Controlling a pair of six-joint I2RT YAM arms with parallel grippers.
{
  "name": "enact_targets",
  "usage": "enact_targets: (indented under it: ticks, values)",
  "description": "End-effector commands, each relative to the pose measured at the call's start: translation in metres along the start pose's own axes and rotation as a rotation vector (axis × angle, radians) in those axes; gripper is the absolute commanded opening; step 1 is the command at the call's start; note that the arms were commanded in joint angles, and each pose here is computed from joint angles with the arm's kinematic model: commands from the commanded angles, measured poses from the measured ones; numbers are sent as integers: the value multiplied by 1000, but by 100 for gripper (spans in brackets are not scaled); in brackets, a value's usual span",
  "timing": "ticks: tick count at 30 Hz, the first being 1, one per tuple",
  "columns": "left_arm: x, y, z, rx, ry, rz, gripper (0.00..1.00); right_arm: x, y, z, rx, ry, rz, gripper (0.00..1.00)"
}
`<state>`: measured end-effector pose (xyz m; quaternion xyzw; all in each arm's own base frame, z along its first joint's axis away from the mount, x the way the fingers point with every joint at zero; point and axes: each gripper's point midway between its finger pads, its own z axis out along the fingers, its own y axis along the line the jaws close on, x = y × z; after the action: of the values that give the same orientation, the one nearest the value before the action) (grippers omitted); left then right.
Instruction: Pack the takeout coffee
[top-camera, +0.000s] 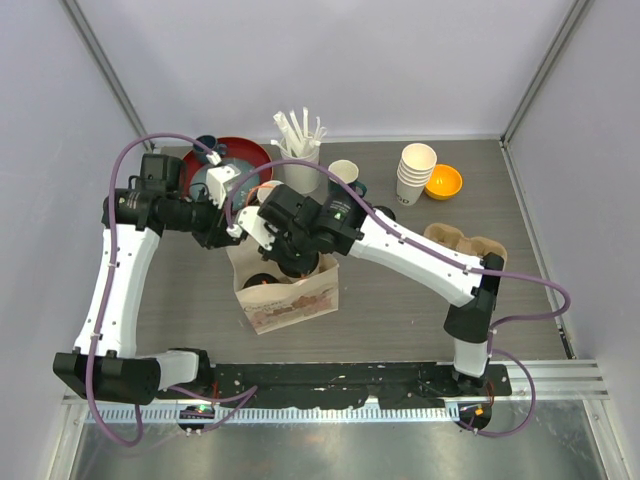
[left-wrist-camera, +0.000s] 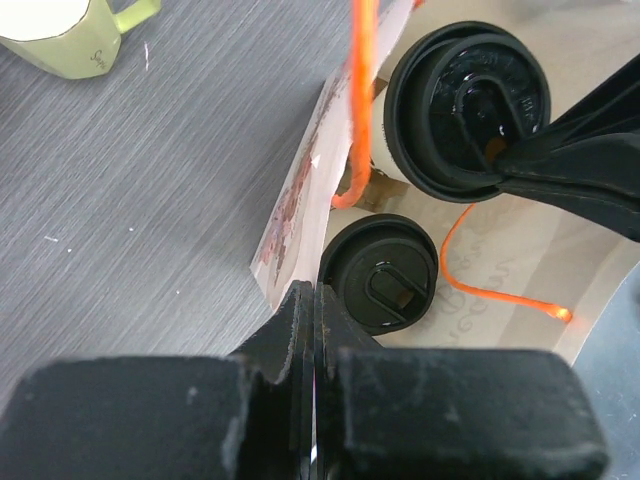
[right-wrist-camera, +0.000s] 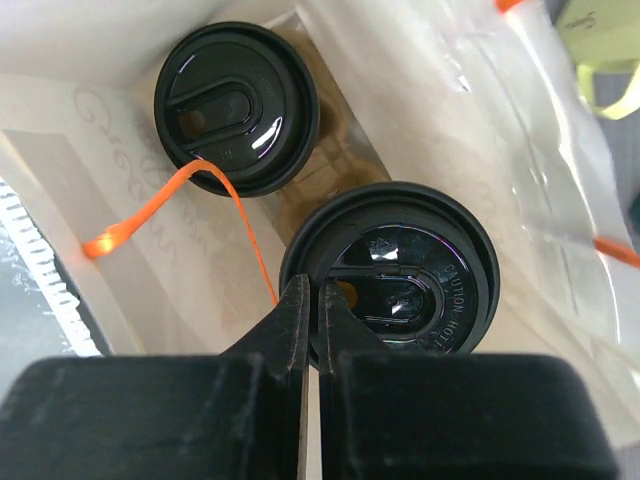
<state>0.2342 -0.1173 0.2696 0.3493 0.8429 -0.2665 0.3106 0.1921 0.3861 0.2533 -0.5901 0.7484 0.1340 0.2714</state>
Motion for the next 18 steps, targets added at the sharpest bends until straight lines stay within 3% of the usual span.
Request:
enact_targets:
  ticks: [1, 18]
  values:
    - [-10, -2, 0, 11, -47, 48, 0, -6, 2, -3, -47, -66, 11, 1]
    - [-15, -2, -1, 10, -68, 47, 0, 41, -3, 35, -51, 44, 93, 1]
